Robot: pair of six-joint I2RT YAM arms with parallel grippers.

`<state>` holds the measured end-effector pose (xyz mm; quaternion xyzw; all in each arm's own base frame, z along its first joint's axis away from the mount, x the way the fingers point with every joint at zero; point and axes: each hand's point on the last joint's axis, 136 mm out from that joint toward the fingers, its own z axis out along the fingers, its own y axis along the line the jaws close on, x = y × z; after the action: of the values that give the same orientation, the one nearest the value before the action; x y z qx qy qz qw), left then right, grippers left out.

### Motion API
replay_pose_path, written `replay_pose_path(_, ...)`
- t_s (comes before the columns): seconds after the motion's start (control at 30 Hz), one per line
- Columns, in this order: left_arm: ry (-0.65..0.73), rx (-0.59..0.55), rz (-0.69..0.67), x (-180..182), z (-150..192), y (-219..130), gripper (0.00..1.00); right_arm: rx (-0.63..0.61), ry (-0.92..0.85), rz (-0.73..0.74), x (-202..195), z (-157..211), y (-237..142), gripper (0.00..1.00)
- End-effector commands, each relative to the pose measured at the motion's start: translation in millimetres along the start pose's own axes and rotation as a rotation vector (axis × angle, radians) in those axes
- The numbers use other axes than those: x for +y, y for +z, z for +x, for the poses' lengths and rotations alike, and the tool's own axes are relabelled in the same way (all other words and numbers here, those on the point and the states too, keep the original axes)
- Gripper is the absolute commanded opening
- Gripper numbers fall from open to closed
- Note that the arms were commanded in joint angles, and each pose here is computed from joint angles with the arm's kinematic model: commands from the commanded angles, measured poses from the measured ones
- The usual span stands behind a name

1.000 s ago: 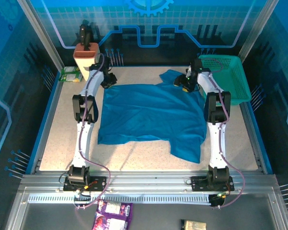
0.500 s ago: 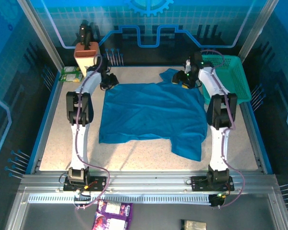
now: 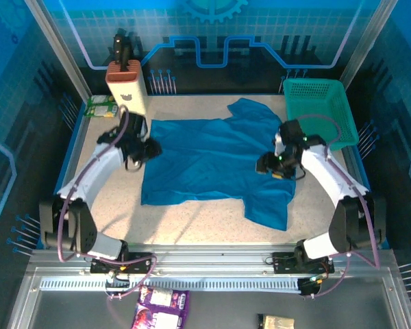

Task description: Fold the inside-out t-shirt

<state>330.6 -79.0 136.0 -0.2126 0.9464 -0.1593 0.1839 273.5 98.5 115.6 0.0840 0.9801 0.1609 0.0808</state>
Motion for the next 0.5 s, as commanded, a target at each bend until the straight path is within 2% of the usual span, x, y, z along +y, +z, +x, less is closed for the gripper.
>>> replay_pose_path(0.0,-0.045,0.087,-0.202,59.1,65.3,9.1,0.25,0.011,0.054,0.070,-23.8,41.4,-0.1,0.60)
replay_pose_path(0.07,-0.029,0.124,-0.257,74.9,94.0,17.3,0.25,0.027,0.074,0.087,-36.2,63.1,5.0,0.60)
replay_pose_path(0.17,0.005,0.158,-0.368,94.6,115.1,28.9,0.32,0.029,0.089,0.090,-42.4,76.6,6.0,0.60)
replay_pose_path(0.37,0.073,0.139,-0.567,119.5,105.3,40.0,0.36,0.027,0.107,0.082,-37.8,77.8,1.1,0.60)
replay_pose_path(0.47,0.079,0.136,-0.585,123.3,98.7,44.9,0.34,0.011,0.132,0.095,-42.8,82.4,-0.6,0.60)
